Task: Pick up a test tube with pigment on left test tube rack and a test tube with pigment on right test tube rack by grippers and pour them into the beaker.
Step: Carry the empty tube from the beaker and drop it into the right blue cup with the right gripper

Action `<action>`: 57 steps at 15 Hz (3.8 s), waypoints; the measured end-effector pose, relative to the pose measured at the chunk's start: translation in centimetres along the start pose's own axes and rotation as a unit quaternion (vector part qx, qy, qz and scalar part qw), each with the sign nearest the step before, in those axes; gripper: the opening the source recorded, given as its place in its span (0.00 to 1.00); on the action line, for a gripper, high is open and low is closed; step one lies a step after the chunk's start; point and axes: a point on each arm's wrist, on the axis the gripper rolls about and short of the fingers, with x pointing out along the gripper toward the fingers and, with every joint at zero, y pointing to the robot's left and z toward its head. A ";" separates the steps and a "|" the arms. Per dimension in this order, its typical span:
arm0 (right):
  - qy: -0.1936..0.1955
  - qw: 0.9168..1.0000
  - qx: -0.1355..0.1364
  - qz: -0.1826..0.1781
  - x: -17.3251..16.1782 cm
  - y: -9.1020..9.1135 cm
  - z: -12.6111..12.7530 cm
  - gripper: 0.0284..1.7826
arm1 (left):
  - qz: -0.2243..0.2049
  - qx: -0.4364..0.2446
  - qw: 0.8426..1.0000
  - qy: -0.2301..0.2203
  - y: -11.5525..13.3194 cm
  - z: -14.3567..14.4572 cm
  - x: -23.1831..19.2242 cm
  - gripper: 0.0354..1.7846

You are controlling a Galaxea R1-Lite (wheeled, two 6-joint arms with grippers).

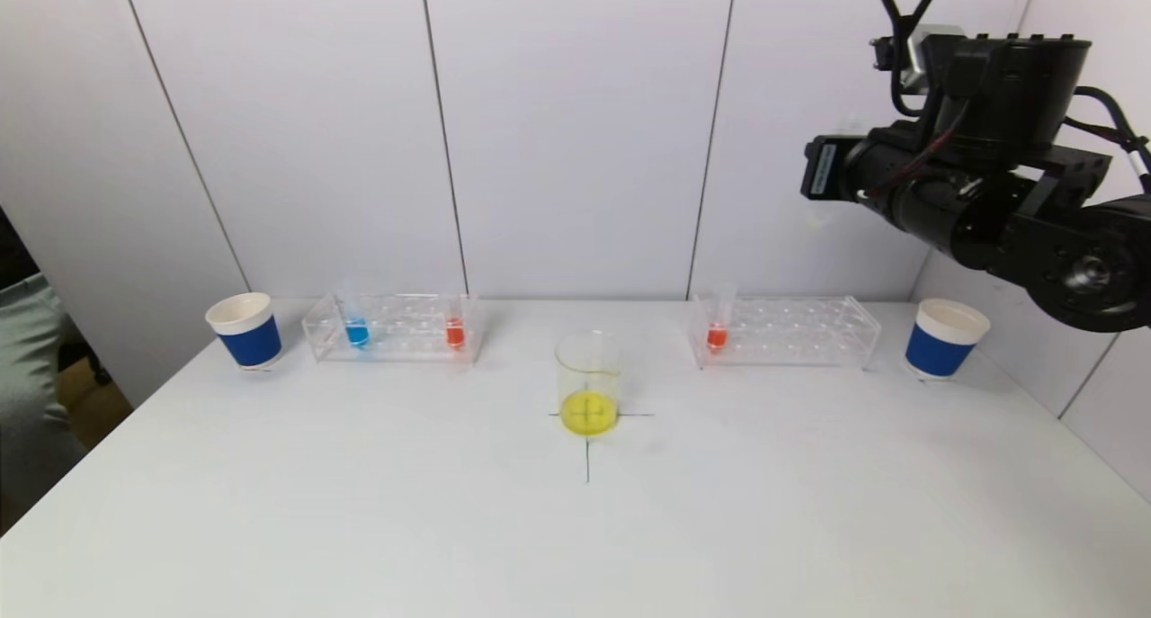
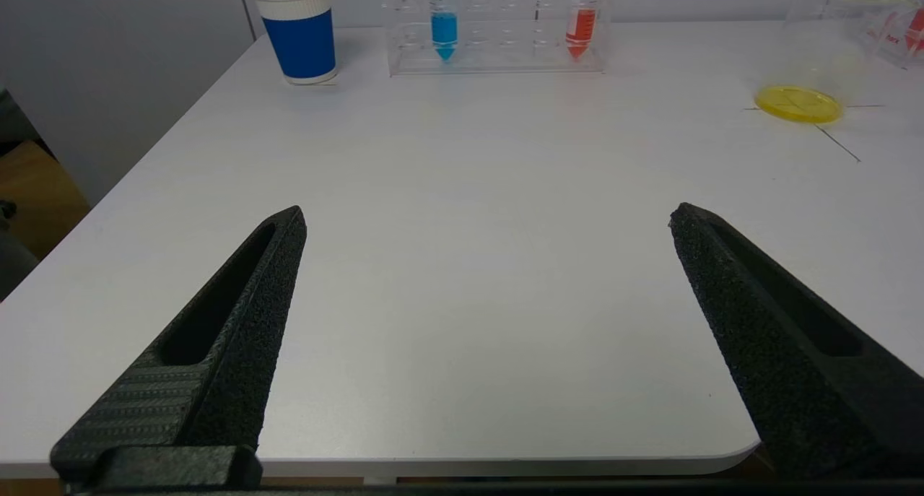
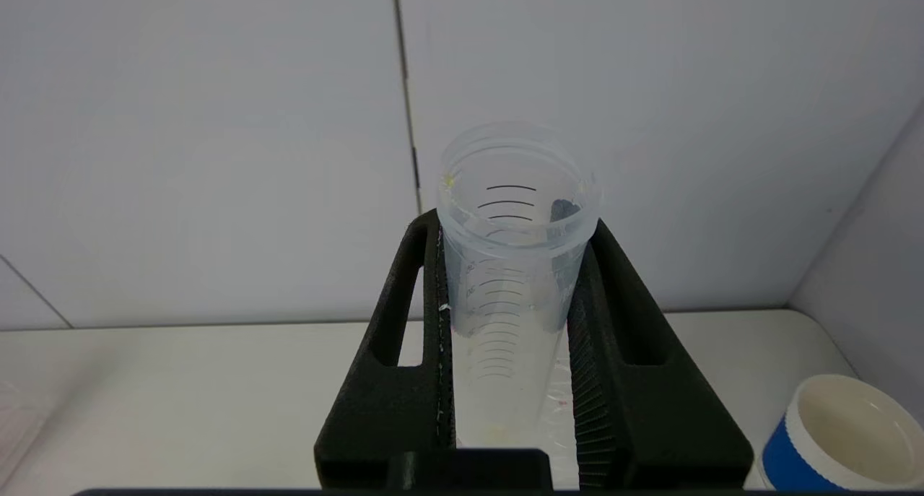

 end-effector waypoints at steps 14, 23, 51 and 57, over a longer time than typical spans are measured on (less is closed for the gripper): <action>0.029 0.993 0.025 -0.115 2.1 -13.5 -5.6 0.27 | 0.000 0.000 1.000 0.000 0.0 0.0 0.0 0.99; 0.028 0.989 0.030 -0.144 7.0 -18.0 -10.8 0.27 | 0.000 0.000 1.000 0.000 0.0 0.0 0.0 0.99; 0.064 0.982 0.036 -0.174 10.8 -23.2 -16.1 0.27 | 0.000 0.000 1.000 0.000 0.0 0.0 0.0 0.99; 0.064 0.982 0.036 -0.174 10.7 -23.1 -16.0 0.28 | 0.000 0.000 1.000 0.000 0.0 0.0 0.0 0.99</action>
